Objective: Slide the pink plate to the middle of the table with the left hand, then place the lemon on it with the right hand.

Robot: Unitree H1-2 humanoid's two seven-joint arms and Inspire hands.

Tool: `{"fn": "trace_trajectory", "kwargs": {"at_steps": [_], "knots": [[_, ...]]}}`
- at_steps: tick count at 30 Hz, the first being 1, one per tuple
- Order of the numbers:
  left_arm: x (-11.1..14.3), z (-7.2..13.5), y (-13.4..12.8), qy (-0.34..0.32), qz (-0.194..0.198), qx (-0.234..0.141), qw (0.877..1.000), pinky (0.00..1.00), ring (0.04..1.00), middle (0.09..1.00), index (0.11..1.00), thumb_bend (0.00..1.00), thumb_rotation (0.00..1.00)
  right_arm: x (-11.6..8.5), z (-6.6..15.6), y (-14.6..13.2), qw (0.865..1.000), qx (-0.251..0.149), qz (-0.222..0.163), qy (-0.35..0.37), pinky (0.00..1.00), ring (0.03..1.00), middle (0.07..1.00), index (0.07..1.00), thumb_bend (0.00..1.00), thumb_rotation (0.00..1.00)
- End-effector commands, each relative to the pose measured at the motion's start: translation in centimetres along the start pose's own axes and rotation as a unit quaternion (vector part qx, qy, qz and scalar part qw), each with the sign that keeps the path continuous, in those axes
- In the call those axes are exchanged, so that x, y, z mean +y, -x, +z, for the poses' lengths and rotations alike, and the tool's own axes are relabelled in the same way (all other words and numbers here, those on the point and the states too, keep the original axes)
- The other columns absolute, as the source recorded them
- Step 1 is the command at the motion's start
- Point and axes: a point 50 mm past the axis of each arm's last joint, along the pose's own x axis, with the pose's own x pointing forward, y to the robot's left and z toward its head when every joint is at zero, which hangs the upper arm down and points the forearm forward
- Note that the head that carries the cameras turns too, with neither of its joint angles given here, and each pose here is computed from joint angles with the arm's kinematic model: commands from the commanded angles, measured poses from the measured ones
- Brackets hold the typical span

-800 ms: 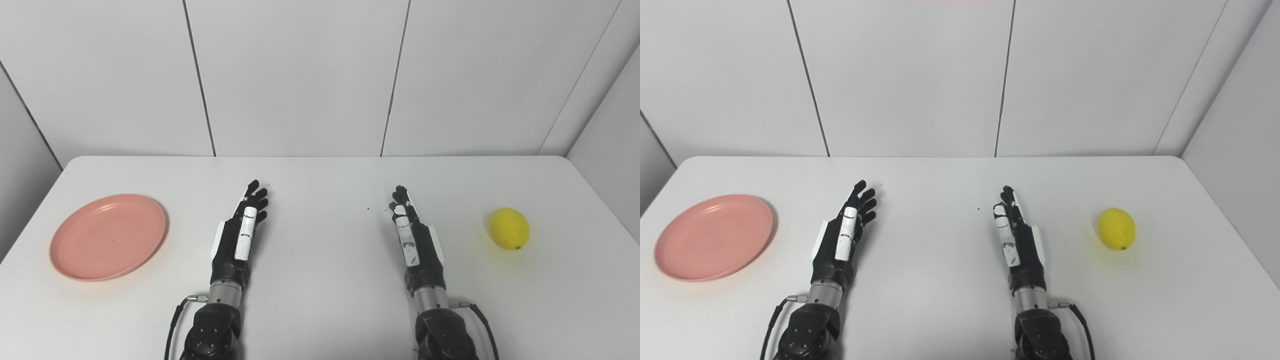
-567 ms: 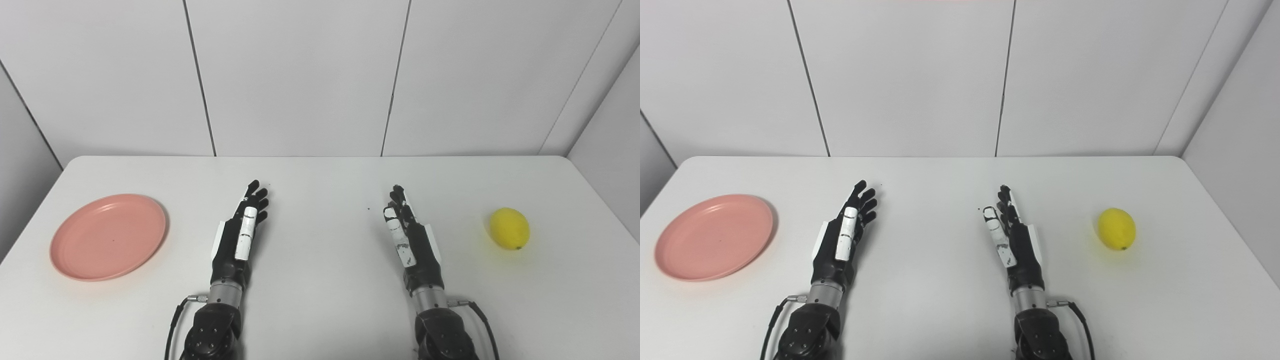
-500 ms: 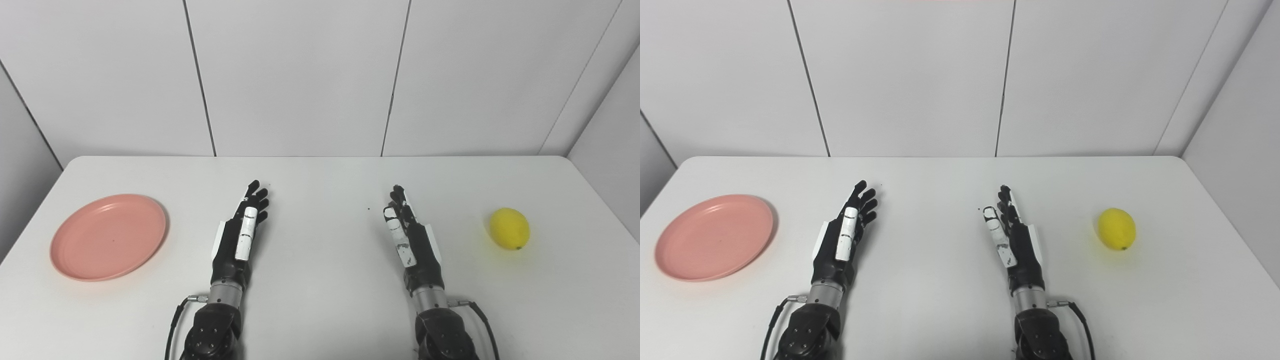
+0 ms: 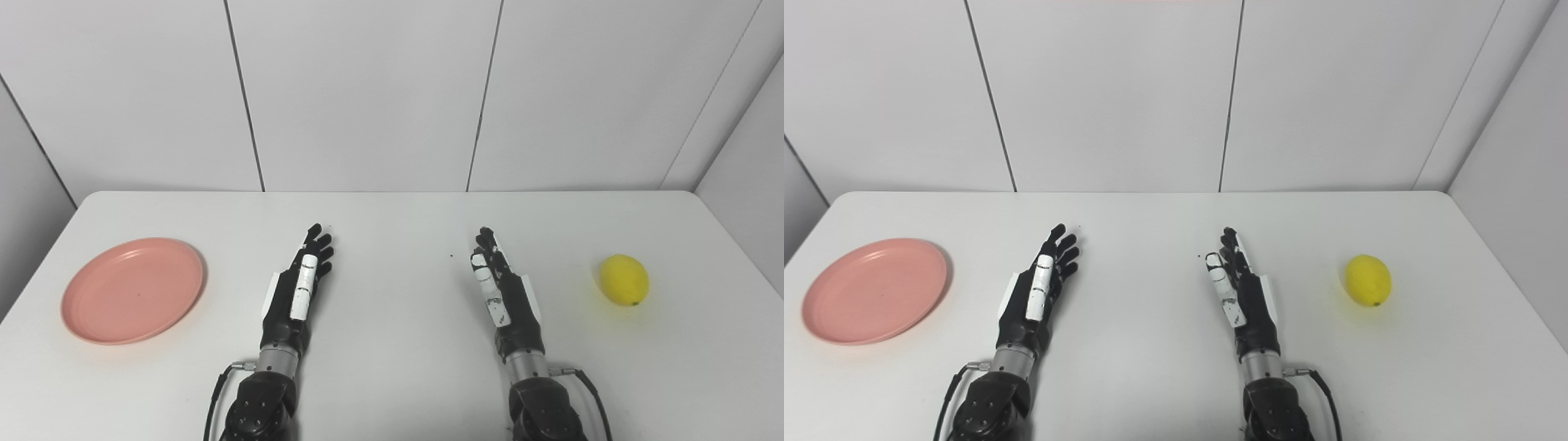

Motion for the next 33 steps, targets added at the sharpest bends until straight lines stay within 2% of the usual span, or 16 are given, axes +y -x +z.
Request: {"fn": "trace_trajectory", "kwargs": {"at_steps": [1, 23, 28, 30, 33], "knots": [[-0.1, 1.1, -0.5, -0.005, -0.008, -0.020, 1.000, 0.92, 0.925, 0.937, 0.944, 0.57, 1.00, 0.1, 1.2, -0.6, 0.999, -0.040, -0.002, -0.007, 0.98, 0.949, 0.950, 0.951, 0.75, 0.93], [0.1, 1.1, -0.5, -0.011, 0.000, -0.024, 1.000, 0.91, 0.917, 0.926, 0.931, 0.56, 1.00, 0.2, 1.2, -0.6, 0.999, -0.043, -0.002, -0.004, 0.98, 0.945, 0.942, 0.945, 0.76, 0.92], [-1.1, 0.3, -0.3, -0.001, -0.007, -0.018, 1.000, 0.89, 0.906, 0.922, 0.932, 0.56, 1.00, -1.0, 0.8, -0.1, 0.999, -0.043, -0.012, -0.015, 0.96, 0.941, 0.939, 0.943, 0.72, 0.89], [-1.9, 0.0, -0.3, -0.008, -0.027, -0.012, 1.000, 0.94, 0.942, 0.958, 0.973, 0.56, 1.00, -2.0, 0.4, 0.2, 0.999, -0.039, -0.025, -0.020, 0.94, 0.921, 0.921, 0.923, 0.72, 0.88], [-2.9, -0.4, -0.4, -0.012, -0.044, -0.008, 0.999, 0.98, 0.974, 0.984, 0.996, 0.58, 1.00, -3.1, -0.1, 0.5, 0.998, -0.037, -0.031, -0.034, 0.96, 0.924, 0.913, 0.911, 0.71, 0.84]]}}
